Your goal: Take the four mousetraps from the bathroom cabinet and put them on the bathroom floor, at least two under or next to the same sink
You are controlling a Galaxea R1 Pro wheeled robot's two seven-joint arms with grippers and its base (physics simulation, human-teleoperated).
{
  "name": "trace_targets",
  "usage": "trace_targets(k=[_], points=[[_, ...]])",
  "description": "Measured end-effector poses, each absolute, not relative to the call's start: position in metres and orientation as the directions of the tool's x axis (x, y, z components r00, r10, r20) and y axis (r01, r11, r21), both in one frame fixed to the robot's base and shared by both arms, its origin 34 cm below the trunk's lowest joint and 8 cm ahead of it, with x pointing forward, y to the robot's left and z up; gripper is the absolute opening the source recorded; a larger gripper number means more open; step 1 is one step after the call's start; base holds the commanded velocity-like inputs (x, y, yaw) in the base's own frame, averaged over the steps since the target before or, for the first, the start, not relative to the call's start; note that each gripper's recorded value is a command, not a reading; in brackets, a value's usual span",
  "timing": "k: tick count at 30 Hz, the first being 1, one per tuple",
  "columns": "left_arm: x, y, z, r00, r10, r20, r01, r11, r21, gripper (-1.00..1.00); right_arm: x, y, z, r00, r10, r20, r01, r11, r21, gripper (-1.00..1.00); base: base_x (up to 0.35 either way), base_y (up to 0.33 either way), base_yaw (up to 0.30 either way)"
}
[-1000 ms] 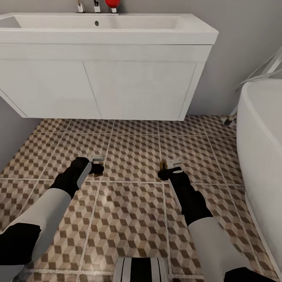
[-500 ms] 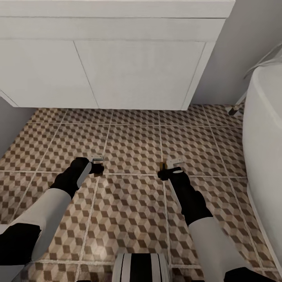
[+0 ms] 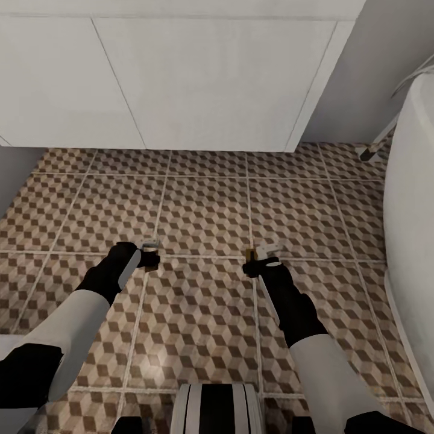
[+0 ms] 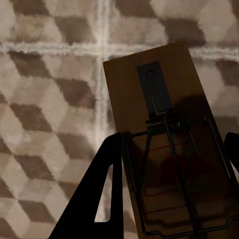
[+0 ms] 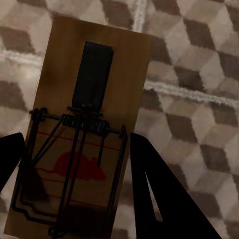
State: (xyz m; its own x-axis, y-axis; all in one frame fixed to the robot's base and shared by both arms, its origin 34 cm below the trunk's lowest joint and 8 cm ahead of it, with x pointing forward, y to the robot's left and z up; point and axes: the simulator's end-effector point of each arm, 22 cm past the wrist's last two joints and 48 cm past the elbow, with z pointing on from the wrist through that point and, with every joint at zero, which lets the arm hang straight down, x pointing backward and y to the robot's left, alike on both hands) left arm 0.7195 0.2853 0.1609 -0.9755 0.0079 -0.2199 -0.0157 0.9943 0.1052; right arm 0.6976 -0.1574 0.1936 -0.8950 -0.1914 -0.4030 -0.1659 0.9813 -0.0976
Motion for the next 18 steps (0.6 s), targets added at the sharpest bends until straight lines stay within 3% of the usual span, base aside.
trace_targets(k=[18], points=[[0.698,0.285,0.12,-0.987,0.009,-0.161,-0.008,0.994,0.105,-1.0,0.684,-0.156,0.159,-0.909,-0.192,-0.369,-0.172,0.981,-0.086,-1.0,0.0,0.0,0.0]])
